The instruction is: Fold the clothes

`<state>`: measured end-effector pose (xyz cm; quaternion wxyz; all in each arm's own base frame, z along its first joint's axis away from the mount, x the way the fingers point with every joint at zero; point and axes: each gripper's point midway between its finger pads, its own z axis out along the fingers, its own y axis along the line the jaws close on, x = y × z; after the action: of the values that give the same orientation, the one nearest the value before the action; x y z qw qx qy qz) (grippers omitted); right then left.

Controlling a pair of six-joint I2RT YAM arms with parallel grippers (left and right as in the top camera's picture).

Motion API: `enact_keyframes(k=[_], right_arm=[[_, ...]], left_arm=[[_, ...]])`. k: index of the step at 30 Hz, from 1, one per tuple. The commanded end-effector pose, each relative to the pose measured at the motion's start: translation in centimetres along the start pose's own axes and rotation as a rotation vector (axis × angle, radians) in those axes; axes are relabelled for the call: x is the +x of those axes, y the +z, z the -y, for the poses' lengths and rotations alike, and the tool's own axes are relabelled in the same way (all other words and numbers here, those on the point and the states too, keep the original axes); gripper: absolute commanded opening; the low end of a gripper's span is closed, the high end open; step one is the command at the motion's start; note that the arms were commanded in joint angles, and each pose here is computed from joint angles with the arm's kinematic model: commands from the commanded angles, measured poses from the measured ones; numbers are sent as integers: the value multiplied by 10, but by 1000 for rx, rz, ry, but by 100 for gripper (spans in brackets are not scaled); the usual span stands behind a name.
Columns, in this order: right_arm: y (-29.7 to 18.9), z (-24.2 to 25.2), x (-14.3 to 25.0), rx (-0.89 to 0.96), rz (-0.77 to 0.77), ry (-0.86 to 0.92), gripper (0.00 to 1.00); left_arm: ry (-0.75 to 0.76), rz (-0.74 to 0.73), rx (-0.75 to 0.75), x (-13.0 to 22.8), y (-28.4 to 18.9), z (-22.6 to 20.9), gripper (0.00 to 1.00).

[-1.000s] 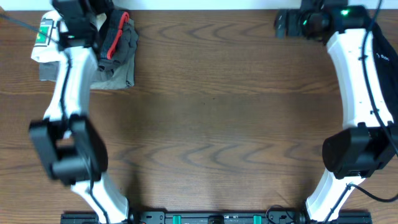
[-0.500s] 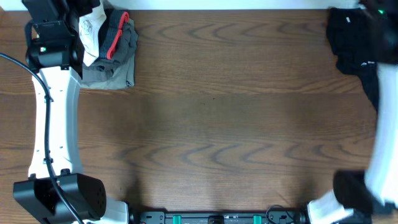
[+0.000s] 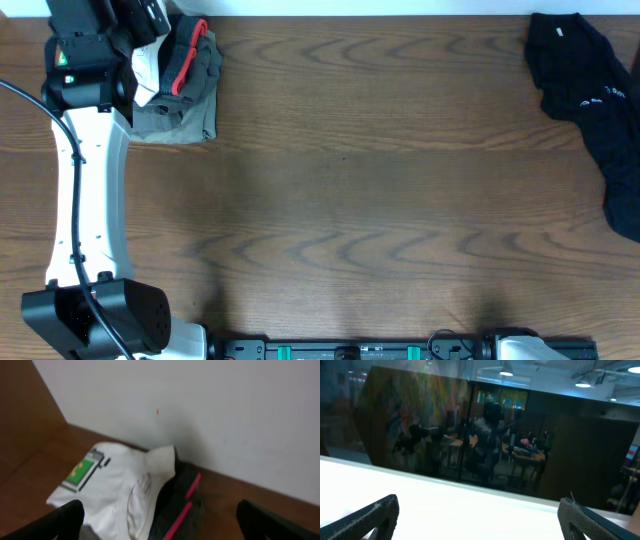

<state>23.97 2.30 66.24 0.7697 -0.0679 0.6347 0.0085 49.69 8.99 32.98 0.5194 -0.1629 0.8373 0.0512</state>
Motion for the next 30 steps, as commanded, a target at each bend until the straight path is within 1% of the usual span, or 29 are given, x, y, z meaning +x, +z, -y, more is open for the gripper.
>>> enact_keyframes(k=[1, 5, 8, 13, 16, 19, 23, 27, 30], right_arm=[[-16, 1, -1, 9, -5, -15, 99], [-34, 19, 7, 124, -50, -47, 99], [-41, 28, 29, 172, -136, -51, 99], [-28, 39, 72, 220, -238, -55, 99], [-18, 39, 97, 213, -232, -54, 99], [-9, 32, 122, 179, -173, -54, 99], [-6, 25, 168, 151, -135, -55, 99], [-10, 18, 232, 136, -157, -52, 99], [-16, 12, 272, 108, -165, -49, 99]], left_arm=[[14, -29, -8, 6, -2, -2, 98], [22, -86, -18, 20, -2, -5, 98], [28, -123, -24, 29, -3, -6, 98], [34, -169, -31, 40, -5, -9, 98], [35, -174, -32, 41, -5, -9, 98], [35, -174, -32, 41, -5, -9, 98], [35, -174, -32, 41, -5, -9, 98], [35, -174, -32, 41, -5, -9, 98], [35, -174, -32, 41, -5, -9, 98]])
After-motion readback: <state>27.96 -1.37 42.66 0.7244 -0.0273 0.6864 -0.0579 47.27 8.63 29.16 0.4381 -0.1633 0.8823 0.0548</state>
